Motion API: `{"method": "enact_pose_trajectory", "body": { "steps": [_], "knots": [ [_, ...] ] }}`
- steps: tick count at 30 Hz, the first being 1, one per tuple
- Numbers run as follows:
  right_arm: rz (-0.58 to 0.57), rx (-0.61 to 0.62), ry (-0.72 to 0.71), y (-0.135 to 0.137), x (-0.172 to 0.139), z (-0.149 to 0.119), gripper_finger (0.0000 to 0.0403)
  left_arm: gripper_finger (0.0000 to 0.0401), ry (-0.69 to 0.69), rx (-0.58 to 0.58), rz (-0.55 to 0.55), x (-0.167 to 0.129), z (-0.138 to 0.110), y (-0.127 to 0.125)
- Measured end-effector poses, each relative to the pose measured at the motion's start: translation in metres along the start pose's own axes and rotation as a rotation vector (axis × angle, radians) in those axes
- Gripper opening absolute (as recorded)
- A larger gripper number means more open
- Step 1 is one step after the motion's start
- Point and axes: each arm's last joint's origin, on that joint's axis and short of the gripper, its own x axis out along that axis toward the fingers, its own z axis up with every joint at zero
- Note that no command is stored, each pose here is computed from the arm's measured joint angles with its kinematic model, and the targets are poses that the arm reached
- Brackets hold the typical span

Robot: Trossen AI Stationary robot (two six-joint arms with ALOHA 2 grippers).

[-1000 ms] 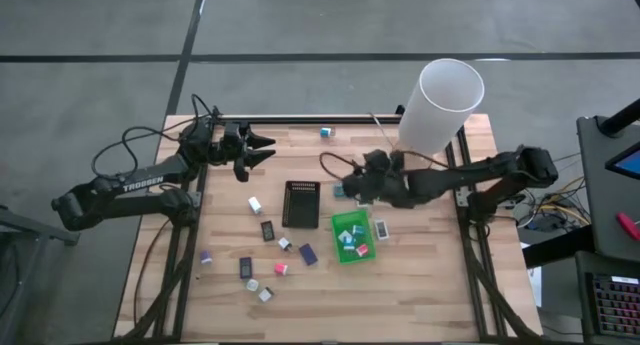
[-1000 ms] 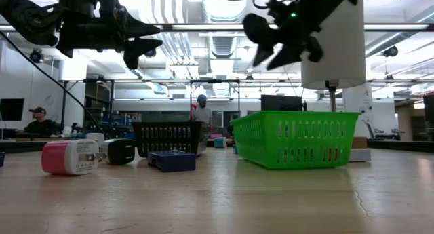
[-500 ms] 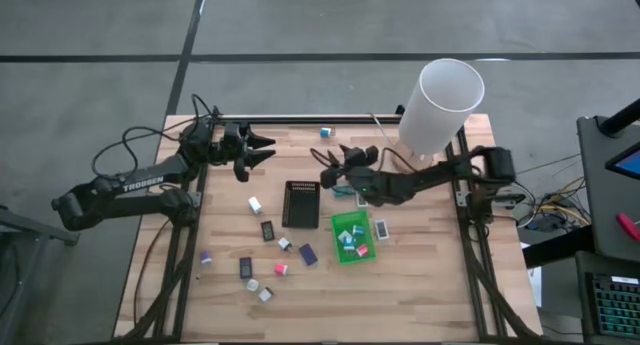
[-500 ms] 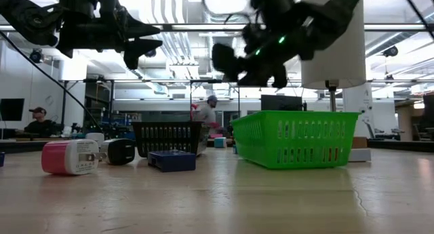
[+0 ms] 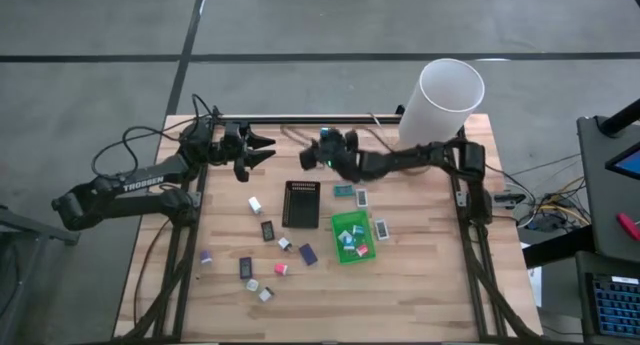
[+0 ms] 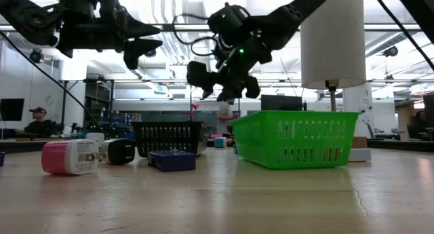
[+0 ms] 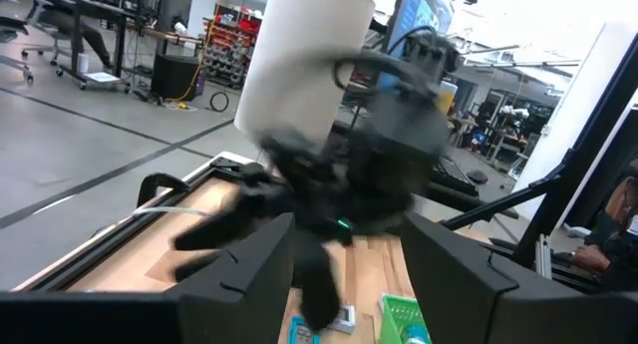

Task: Pick & Place Office items
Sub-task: Adjust the white lamp

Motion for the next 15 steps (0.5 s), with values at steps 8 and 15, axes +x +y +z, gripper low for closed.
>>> {"method": "enact_pose_trajectory", "body": {
  "steps": [8,15],
  "knots": [
    [-0.009,0.127,0.092,-0.021,0.034,0.007,0.0198,0.0191,0.000,0.000,0.000,0.000,0.000,0.000],
    [0.052,0.083,0.087,-0.015,0.056,-0.004,0.0198,0.0191,-0.001,0.000,0.001,0.000,0.000,0.000]
  ]
}}
